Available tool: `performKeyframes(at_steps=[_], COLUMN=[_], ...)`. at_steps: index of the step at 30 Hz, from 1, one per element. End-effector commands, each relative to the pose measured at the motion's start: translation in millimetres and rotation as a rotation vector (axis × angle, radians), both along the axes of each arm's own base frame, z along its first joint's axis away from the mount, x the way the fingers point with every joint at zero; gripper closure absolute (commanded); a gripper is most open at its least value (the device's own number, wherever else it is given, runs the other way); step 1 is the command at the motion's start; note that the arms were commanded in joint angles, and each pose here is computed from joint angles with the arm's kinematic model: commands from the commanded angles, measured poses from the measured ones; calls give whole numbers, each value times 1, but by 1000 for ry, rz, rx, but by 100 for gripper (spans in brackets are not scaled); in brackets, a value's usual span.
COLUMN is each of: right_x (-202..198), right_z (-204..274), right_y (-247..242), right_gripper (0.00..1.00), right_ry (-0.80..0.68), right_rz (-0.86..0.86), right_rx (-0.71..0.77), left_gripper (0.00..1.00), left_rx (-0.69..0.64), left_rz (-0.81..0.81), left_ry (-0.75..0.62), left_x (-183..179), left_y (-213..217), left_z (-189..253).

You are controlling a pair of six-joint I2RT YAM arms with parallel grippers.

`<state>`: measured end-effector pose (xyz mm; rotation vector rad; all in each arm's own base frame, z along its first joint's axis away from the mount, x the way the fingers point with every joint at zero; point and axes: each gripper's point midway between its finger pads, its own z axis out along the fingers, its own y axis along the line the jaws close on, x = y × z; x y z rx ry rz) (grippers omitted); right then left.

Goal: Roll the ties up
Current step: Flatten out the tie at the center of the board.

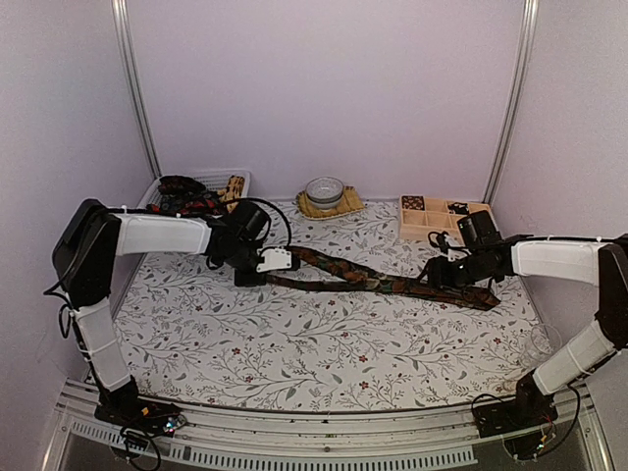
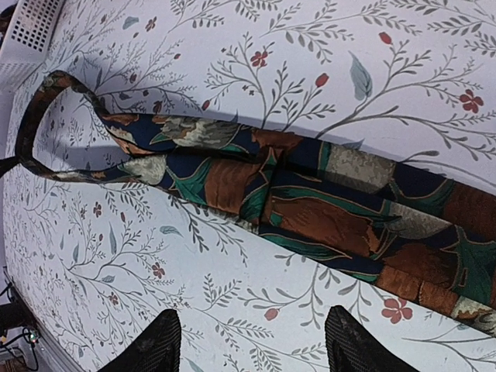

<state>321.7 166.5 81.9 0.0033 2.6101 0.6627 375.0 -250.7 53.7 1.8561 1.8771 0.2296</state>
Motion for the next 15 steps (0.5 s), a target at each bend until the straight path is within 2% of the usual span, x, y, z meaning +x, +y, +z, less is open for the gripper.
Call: performKeyframes(at_steps=[1,10,15], right_x=[3,-5,-4], right_z=[-10,-17,-20], right_y=[24,65,61], right_gripper=[37,37,37], right_ry=[3,5,0], right_rz=[79,218,218], right_rx=[-38,-45,-70], left_gripper=[100,100,100], left_rx=[48,149,140], left_rz=[137,309,401], left_ry=[107,318,313], left_x=[-18,-87,-97], left_y=[-2,1,11], left_z=[11,16,35])
